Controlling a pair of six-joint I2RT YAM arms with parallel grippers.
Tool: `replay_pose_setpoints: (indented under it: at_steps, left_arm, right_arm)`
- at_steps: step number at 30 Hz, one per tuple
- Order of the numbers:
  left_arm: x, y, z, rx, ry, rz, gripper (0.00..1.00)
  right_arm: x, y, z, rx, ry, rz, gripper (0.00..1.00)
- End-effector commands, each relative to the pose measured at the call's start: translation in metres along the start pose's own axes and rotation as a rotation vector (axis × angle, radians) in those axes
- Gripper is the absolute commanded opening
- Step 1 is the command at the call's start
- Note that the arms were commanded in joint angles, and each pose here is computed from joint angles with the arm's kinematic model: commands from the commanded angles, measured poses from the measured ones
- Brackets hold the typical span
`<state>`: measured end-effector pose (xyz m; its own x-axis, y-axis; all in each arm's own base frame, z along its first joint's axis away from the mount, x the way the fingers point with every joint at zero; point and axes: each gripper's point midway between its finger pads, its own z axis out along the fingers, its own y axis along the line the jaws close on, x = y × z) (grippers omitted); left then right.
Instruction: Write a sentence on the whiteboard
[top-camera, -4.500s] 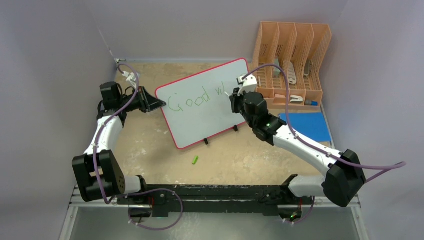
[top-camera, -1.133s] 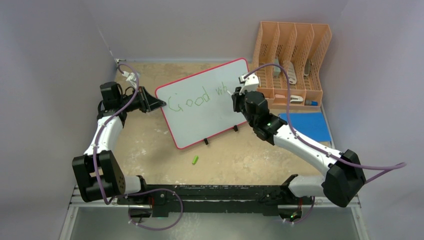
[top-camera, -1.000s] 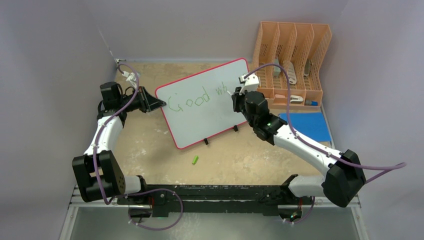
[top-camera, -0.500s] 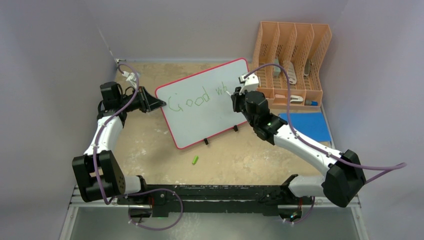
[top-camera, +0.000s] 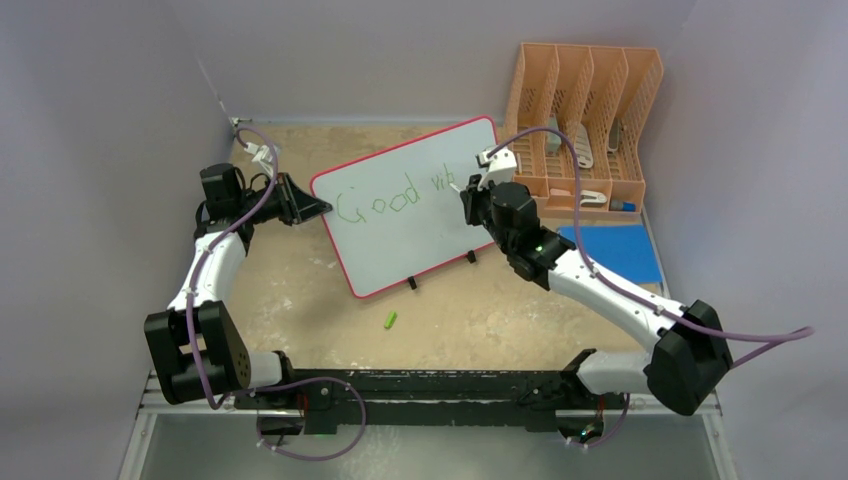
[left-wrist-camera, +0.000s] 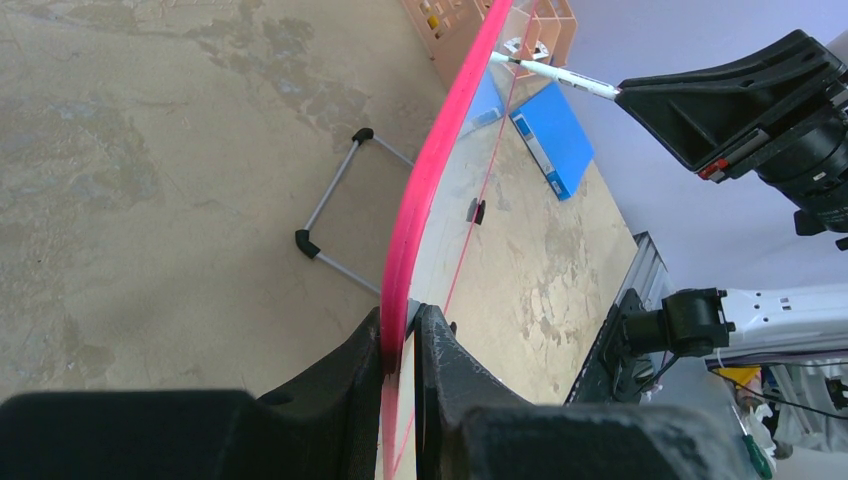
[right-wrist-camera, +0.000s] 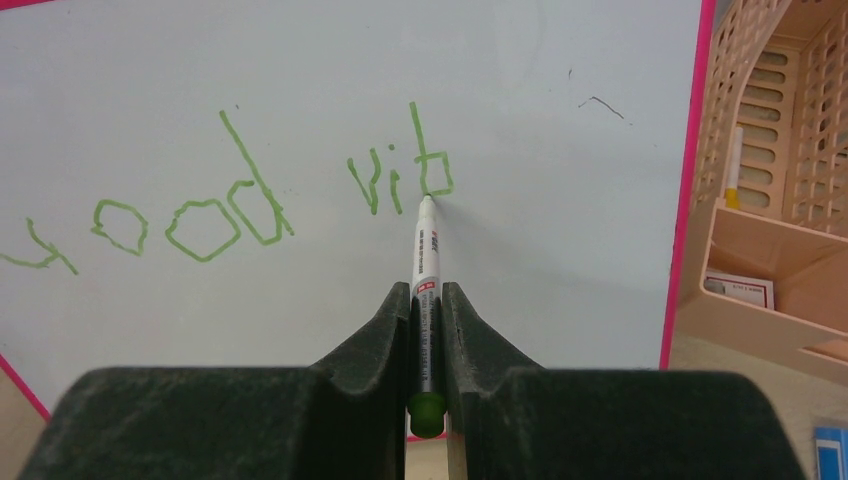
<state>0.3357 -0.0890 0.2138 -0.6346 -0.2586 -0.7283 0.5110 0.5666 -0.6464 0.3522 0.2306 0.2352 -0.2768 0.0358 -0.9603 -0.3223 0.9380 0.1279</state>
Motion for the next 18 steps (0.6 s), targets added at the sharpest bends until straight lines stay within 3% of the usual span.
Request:
replay_pose_setpoints:
  at_steps: [1,18]
  left_arm:
    - [-0.001,0.003,0.003,-0.033,0.002,0.026,0.00]
    - [-0.002,0.002,0.002,-0.037,0.000,0.030,0.00]
  right_arm:
    - [-0.029,0.002,-0.011,-0.015,-0.073,0.030,0.00]
    - [-0.043,-0.011,-0.013,0.038,-0.110,0.022,0.00]
